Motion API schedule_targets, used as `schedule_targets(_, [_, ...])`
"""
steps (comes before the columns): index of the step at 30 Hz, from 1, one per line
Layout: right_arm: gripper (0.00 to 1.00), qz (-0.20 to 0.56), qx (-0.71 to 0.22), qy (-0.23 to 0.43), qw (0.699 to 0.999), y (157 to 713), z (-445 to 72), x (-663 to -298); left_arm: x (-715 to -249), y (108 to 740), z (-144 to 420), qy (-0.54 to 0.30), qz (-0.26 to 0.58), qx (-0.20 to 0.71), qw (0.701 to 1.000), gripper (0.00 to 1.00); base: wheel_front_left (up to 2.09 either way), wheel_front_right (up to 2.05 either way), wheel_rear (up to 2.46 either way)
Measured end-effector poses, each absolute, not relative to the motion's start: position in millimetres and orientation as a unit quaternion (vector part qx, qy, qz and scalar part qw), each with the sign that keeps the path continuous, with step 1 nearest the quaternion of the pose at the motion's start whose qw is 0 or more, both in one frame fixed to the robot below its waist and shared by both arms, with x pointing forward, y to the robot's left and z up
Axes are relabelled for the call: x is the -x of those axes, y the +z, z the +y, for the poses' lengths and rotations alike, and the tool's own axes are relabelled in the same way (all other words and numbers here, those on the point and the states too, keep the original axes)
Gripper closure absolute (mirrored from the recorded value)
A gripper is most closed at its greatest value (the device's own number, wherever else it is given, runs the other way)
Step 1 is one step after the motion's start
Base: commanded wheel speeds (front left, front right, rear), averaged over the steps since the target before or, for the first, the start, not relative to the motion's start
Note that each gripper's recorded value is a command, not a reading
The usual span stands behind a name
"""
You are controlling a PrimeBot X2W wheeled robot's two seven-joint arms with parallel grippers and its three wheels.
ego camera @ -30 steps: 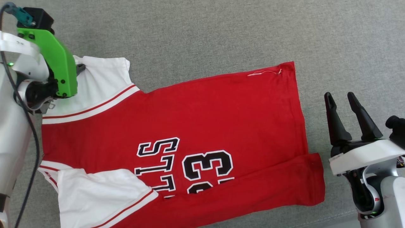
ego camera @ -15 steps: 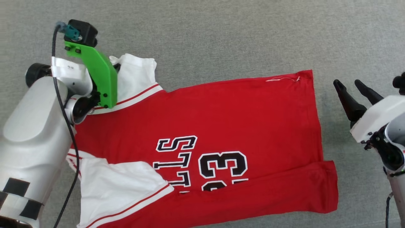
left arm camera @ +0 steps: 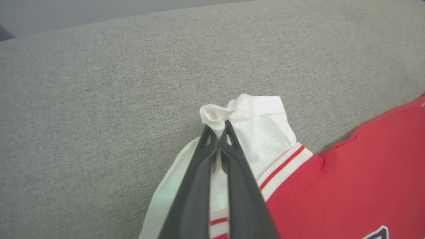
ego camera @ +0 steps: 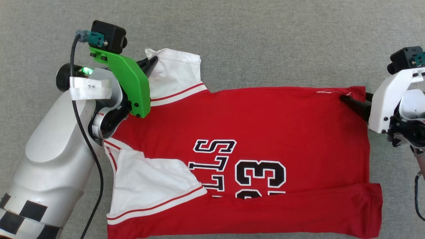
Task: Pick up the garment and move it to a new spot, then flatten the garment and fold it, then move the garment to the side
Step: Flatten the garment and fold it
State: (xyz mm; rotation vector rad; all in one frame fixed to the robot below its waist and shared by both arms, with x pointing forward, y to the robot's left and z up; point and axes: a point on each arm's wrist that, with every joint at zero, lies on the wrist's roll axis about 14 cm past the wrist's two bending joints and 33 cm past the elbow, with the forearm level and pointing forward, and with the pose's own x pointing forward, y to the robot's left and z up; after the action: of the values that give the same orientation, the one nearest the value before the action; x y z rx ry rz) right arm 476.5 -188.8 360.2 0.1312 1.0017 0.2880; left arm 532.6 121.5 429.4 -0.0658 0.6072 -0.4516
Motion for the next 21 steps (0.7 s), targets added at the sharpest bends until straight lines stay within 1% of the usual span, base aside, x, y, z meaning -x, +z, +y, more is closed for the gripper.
schedule_targets(1, [0.40,0.490,-0.060,0.139,0.859,358,-188,-476,-531,430,123,-0.219,0.295,0.033,0.929,1.00,0.00,0.00,0.00])
schedule_targets(3, [0.92,0.509,-0.058,0.141,0.847,356,-186,-475,-527,429,126,-0.215,0.296,0.034,0.930,1.00,0.00,0.00,0.00])
schedule_targets(4, [0.98,0.514,-0.059,0.141,0.844,356,-186,-475,-525,429,127,-0.214,0.295,0.034,0.931,1.00,0.00,0.00,0.00])
schedule_targets(5, [1.00,0.515,-0.059,0.140,0.844,357,-186,-475,-523,430,127,-0.214,0.292,0.035,0.931,1.00,0.00,0.00,0.00])
schedule_targets(9, [1.00,0.514,-0.071,0.134,0.844,363,-188,-473,-519,439,127,-0.215,0.274,0.042,0.936,1.00,0.00,0.00,0.00])
schedule_targets(14, [1.00,0.462,-0.095,0.122,0.873,387,-191,-481,-512,455,133,-0.207,0.248,0.052,0.945,1.00,0.00,0.00,0.00])
schedule_targets(18, [1.00,0.416,-0.098,0.107,0.898,408,-201,-479,-500,466,144,-0.193,0.233,0.057,0.951,1.00,0.00,0.00,0.00])
schedule_targets(21, [1.00,0.385,-0.102,0.103,0.912,424,-203,-470,-483,473,156,-0.177,0.224,0.068,0.956,1.00,0.00,0.00,0.00])
